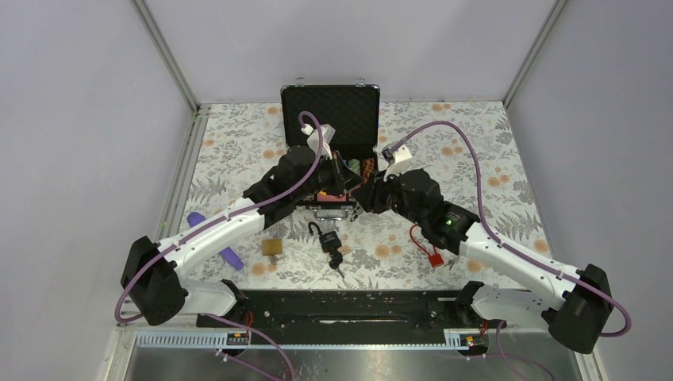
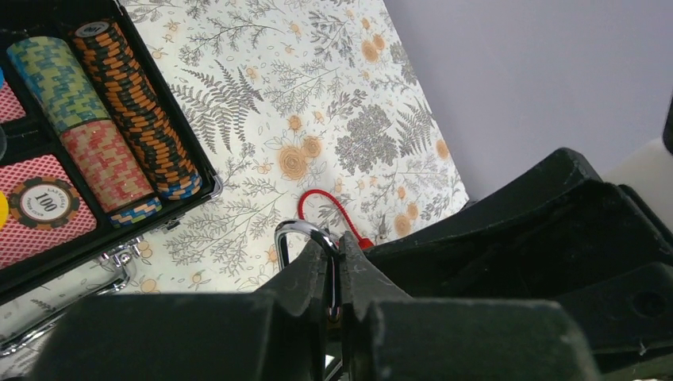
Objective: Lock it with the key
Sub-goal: Lock the lock.
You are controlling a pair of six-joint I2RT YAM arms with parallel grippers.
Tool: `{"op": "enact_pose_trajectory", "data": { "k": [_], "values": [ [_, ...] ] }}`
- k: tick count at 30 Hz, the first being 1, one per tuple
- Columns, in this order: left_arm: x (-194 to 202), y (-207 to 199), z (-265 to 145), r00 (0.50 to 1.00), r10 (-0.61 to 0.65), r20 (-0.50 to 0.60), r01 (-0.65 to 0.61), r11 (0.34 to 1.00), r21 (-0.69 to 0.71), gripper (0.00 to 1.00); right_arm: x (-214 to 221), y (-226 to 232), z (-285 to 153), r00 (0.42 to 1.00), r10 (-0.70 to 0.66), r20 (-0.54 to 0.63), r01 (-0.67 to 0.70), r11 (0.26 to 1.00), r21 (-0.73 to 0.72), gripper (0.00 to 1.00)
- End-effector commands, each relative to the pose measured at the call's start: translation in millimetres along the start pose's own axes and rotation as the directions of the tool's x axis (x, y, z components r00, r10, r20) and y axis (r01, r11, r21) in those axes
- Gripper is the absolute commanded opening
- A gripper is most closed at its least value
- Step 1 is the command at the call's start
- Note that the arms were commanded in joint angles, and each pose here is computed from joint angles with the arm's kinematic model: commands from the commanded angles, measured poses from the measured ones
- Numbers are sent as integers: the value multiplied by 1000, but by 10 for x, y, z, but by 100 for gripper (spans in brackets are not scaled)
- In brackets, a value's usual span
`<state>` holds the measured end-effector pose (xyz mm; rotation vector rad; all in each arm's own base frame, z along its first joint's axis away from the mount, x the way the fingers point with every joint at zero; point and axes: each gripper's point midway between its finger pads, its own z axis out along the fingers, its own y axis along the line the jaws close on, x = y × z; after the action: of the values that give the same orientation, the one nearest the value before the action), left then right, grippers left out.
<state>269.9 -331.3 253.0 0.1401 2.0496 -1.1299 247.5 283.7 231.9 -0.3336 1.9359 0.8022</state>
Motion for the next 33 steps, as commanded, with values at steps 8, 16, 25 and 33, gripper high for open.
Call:
{"op": "enact_pose_trajectory", "data": {
  "k": [8, 16, 25, 33],
  "values": [
    [-343, -485, -413, 947, 311, 80, -321, 917, 235, 0, -371, 211, -486, 984, -124, 131, 138, 985, -105, 87],
    [-19, -844, -820, 878, 479, -20, -382, 723, 575, 0, -532, 633, -930, 973, -197, 119, 225, 917, -329, 83],
    [389, -957, -1381, 756, 654, 21, -422, 462, 780, 0, -601, 1187, -1196, 915, -321, 245, 403, 683, -609, 80],
    [511, -996, -1561, 742, 670, 26, -377, 383, 843, 0, -579, 1513, -1165, 907, -320, 274, 408, 502, -763, 70]
  ]
}}
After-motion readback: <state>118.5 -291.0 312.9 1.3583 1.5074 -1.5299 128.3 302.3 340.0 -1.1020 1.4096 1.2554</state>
